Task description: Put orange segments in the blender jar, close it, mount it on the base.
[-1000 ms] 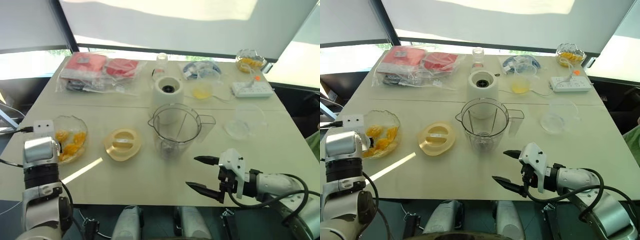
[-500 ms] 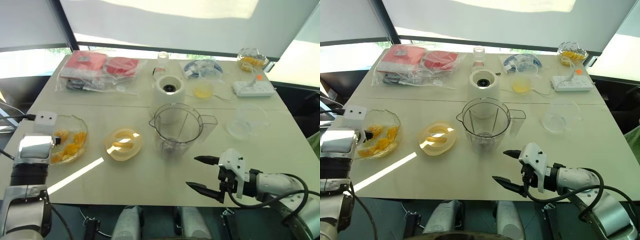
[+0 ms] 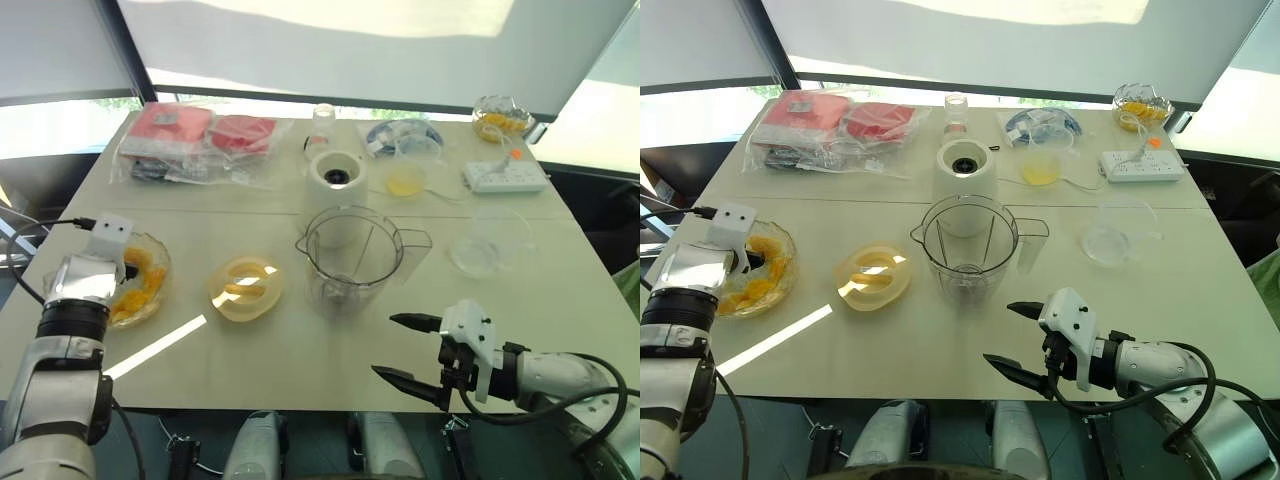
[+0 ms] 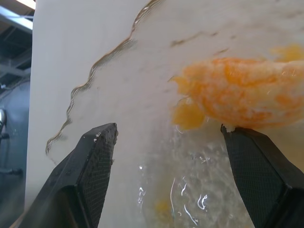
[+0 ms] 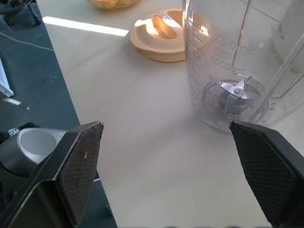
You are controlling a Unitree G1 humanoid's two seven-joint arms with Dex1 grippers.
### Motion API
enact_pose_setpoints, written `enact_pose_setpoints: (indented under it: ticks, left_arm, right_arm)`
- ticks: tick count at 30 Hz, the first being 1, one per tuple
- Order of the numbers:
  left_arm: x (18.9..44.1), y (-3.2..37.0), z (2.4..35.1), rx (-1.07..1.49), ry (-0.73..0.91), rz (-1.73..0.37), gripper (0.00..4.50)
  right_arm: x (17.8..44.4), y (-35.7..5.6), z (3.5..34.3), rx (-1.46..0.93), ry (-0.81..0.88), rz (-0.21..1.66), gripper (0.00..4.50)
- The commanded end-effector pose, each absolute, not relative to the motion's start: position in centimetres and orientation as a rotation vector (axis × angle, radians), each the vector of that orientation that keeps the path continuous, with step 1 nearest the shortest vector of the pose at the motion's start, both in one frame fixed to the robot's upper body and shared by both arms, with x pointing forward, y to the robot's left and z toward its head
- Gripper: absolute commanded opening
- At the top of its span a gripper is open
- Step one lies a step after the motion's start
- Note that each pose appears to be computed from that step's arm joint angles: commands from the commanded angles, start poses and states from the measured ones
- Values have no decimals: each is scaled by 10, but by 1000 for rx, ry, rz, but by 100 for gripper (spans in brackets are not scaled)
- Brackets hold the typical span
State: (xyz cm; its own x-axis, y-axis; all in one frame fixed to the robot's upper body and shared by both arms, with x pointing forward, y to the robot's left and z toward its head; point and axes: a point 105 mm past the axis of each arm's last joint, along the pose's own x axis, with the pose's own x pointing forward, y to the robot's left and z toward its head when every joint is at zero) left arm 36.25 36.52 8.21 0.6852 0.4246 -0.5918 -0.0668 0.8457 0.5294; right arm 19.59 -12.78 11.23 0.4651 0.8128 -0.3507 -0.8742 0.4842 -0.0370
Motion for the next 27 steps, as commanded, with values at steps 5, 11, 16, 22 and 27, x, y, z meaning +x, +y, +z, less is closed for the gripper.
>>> enact_pose_setpoints:
  ticks: [5, 11, 16, 22, 27]
  left_arm:
    - [353, 350, 93, 471, 791, 238, 366]
    - [329, 343, 114, 459, 811, 222, 366]
    - [304, 325, 152, 447, 804, 60, 366]
    - [304, 326, 192, 568, 749, -26, 366]
    - [314, 335, 182, 735, 745, -60, 366]
  right_arm:
    - [195, -128, 119, -244, 265, 1038, 450]
    - [196, -131, 118, -246, 272, 1033, 450]
    - [198, -142, 123, -256, 298, 1040, 450]
    - [202, -145, 122, -260, 316, 1066, 450]
    - [206, -140, 122, -254, 307, 1075, 450]
